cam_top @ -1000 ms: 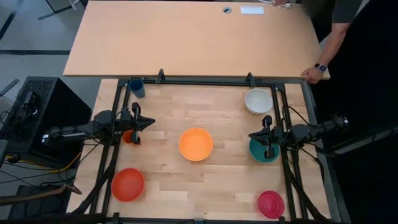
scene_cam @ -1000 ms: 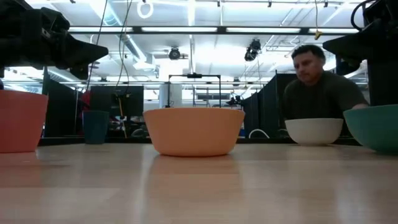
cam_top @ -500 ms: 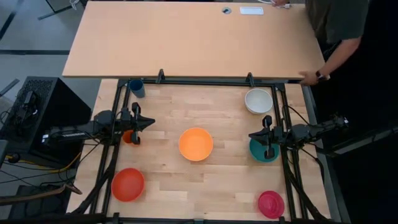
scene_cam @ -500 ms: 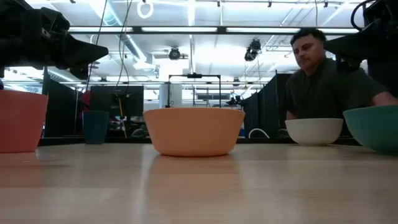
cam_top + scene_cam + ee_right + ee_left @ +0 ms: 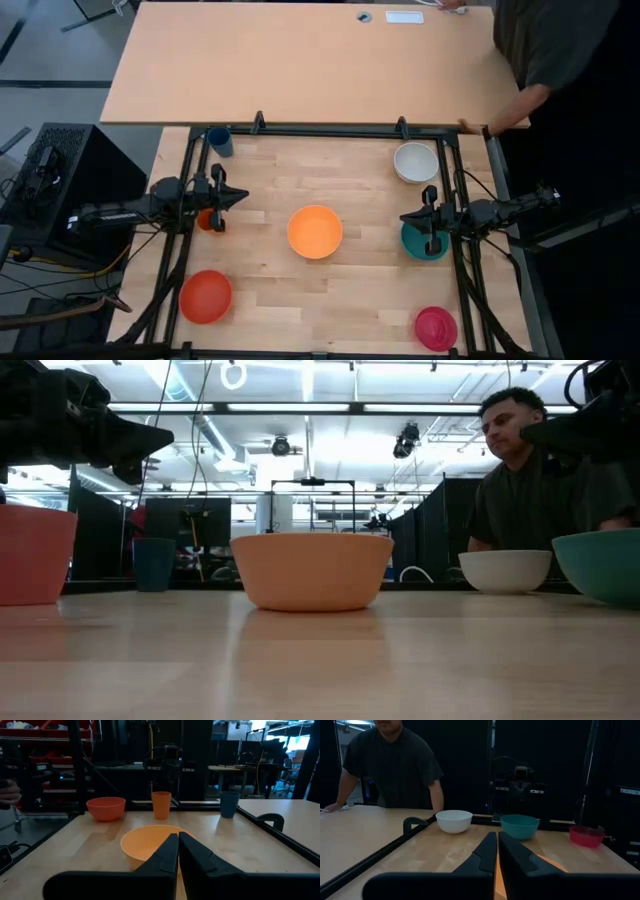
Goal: Nest bowls inside each other
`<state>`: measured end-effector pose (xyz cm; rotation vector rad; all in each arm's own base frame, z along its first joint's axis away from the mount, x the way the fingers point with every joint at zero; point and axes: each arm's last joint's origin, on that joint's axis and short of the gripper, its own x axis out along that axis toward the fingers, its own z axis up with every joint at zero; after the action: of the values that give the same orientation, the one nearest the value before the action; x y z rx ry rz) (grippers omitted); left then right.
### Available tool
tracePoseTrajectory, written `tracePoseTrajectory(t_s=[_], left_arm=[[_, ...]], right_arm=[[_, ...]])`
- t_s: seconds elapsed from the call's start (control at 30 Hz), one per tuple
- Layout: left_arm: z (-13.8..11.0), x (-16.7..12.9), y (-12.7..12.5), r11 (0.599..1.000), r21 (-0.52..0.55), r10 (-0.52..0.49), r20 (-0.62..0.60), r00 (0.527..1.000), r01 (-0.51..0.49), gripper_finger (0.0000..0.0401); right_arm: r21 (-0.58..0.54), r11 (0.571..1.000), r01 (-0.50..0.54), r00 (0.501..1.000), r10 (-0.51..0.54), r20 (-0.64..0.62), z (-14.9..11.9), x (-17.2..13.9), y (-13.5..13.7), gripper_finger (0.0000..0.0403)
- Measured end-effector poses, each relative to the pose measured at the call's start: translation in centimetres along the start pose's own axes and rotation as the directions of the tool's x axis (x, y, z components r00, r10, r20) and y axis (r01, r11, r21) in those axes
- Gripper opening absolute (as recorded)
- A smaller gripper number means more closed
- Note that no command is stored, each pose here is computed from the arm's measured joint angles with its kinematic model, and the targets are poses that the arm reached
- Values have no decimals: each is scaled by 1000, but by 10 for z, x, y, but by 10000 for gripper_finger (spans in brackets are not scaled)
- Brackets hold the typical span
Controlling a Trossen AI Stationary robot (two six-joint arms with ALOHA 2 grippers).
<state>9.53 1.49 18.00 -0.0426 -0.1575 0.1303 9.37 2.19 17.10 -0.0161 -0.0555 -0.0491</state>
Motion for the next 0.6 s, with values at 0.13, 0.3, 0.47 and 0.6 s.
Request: tracePoseTrajectory(t_s=[0.13,0.3,0.47,0.6], left_arm=[[1,0,0,1000,0,0,8,1000,0,5],[9,-1,0,1000,-30,7,-44,999,-8,4],[17,-3,-1,998,-61,14,-98,995,-21,3],[23,-5,-1,996,-84,20,-142,990,-32,3]], right_arm=[[4,1000,0,1000,0,0,0,0,0,0],[1,1000,8,1000,-8,0,0,0,0,0],[-3,1000,17,1000,-17,0,0,0,0,0],[-6,1000,23,1000,-23,0,0,0,-1,0]])
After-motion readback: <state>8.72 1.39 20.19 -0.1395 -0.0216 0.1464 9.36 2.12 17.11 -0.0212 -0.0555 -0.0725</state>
